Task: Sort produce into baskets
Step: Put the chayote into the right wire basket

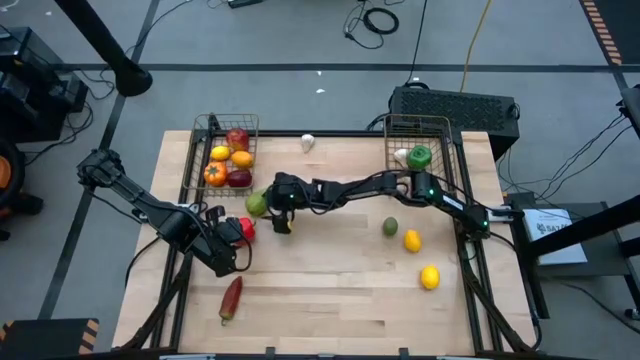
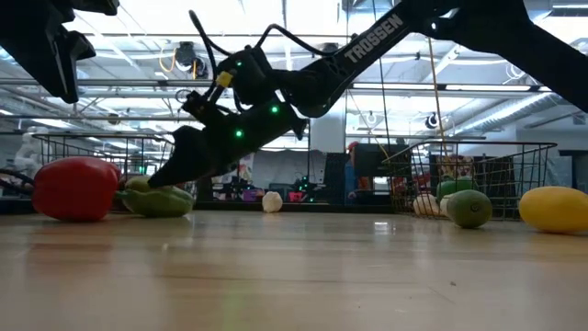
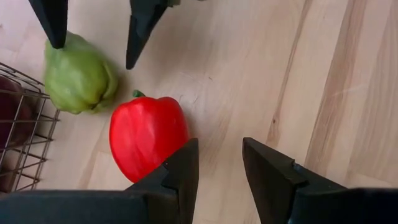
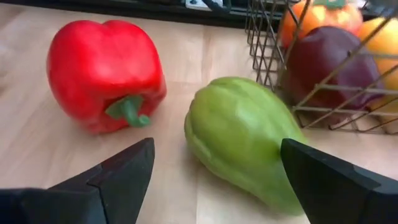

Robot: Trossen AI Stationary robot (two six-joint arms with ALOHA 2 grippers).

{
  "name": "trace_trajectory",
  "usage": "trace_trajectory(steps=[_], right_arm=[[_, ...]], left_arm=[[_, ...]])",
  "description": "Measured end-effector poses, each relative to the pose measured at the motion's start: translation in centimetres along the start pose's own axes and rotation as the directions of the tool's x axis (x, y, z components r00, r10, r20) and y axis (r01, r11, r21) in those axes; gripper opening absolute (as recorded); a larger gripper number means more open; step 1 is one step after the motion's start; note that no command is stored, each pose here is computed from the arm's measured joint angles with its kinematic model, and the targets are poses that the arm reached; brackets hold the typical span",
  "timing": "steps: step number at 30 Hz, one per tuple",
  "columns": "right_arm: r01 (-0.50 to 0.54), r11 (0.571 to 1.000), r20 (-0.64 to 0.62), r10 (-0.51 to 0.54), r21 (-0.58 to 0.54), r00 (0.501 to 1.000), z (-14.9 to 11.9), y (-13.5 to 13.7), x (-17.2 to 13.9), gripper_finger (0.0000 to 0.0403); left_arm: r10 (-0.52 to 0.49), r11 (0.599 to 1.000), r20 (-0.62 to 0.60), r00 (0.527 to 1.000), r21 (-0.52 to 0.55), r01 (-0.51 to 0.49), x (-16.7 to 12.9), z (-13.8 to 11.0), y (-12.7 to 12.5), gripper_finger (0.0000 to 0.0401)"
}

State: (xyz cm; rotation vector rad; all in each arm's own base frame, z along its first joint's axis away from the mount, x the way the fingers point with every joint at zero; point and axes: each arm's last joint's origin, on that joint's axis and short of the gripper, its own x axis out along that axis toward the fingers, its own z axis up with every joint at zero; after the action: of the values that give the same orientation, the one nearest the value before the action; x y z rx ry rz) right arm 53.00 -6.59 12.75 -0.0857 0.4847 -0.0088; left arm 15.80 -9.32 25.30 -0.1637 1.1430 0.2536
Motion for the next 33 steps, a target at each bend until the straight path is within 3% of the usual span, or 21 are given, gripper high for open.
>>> trace_trajectory(steps=[12, 23, 28, 33], right_arm=[[-0.124, 0.989, -0.076, 0.129, 0.076, 0.989, -1.3, -0.2, 0.1, 0.0341], [-0.122, 0.981, -0.144, 0.144, 0.148, 0.979, -0.7, 1.1, -0.7, 0.0341], [0.019, 0.999, -0.183, -0.013, 0.032, 0.983, 1.1, 2.3, -2.1, 0.0341], [-0.013, 0.996, -0.123, 0.001, -0.091, 0.992, 1.1, 0.9, -1.8, 0.0341]], left_arm=[[0.000, 1.000, 0.000, 1.000, 0.000, 0.000, 0.0, 0.0, 0.0, 0.0132], [0.000, 1.000, 0.000, 1.000, -0.007, 0.000, 0.0, 0.0, 0.0, 0.0132], [0.000, 1.000, 0.000, 1.000, -0.002, 0.000, 0.0, 0.0, 0.0, 0.0132], [0.000, 1.000, 0.002, 1.000, -0.004, 0.000, 0.0, 0.0, 0.0, 0.0132]])
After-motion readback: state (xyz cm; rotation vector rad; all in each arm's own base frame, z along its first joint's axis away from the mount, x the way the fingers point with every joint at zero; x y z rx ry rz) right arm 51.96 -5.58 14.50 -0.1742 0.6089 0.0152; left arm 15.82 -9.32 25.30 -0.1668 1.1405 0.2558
